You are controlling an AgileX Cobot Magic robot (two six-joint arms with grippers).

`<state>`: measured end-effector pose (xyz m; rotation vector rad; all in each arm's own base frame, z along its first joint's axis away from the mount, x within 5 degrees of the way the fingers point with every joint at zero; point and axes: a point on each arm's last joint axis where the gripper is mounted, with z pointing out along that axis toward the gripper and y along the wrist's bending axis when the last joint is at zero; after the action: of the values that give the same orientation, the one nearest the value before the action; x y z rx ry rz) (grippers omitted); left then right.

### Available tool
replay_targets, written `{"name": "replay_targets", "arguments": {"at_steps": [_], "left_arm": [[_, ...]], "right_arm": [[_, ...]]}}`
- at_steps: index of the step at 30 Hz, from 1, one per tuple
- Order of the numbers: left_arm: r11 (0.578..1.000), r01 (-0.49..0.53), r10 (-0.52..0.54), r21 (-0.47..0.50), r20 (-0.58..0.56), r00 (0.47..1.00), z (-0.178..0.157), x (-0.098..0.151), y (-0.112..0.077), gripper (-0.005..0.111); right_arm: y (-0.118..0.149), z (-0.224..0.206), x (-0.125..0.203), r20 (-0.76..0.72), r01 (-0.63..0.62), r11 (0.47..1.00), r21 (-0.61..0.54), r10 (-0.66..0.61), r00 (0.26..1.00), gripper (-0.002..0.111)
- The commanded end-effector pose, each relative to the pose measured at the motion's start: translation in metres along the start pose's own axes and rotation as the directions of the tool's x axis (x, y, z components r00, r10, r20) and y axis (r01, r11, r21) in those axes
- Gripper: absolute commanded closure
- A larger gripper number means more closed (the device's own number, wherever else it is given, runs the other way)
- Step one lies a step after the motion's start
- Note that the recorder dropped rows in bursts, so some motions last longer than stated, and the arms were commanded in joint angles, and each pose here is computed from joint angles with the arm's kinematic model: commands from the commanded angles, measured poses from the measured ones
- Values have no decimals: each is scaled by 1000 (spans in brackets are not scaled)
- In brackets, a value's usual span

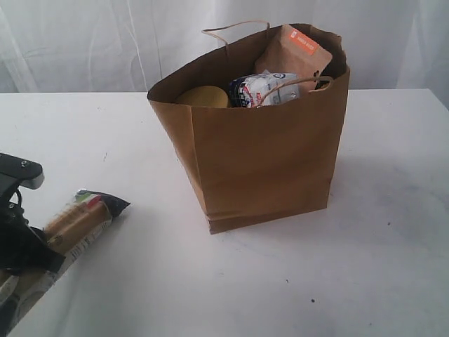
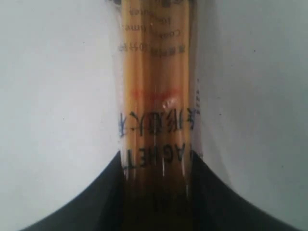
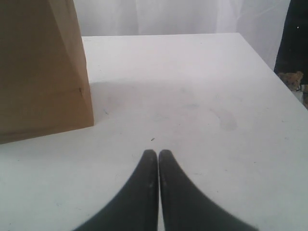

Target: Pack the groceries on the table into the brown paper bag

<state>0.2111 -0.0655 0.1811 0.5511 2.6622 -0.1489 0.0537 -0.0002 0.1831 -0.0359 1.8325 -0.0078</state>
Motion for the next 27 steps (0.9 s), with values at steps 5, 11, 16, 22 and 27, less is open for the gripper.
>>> {"name": "replay_targets", "arguments": {"at_steps": [5, 11, 16, 22, 27], "left_arm": [[1000, 5, -4, 14, -58, 998, 18, 2, 1, 70], [997, 65, -64, 30, -21, 998, 19, -5, -2, 17], [998, 42, -43, 44, 27, 999, 11, -25, -5, 17], [1000, 9, -13, 28, 145, 989, -2, -63, -2, 17], [999, 4, -8, 36, 123, 992, 8, -80, 0, 17]], "right_arm": [[0, 0, 1, 3, 7, 1000, 3, -7, 1000, 107], [0, 0, 1, 3, 7, 1000, 3, -7, 1000, 107], [0, 0, 1, 3, 7, 1000, 3, -7, 1000, 107], [0, 0, 1, 3, 7, 1000, 3, -7, 1000, 107], [0, 0, 1, 3, 7, 1000, 3, -7, 1000, 107]]}}
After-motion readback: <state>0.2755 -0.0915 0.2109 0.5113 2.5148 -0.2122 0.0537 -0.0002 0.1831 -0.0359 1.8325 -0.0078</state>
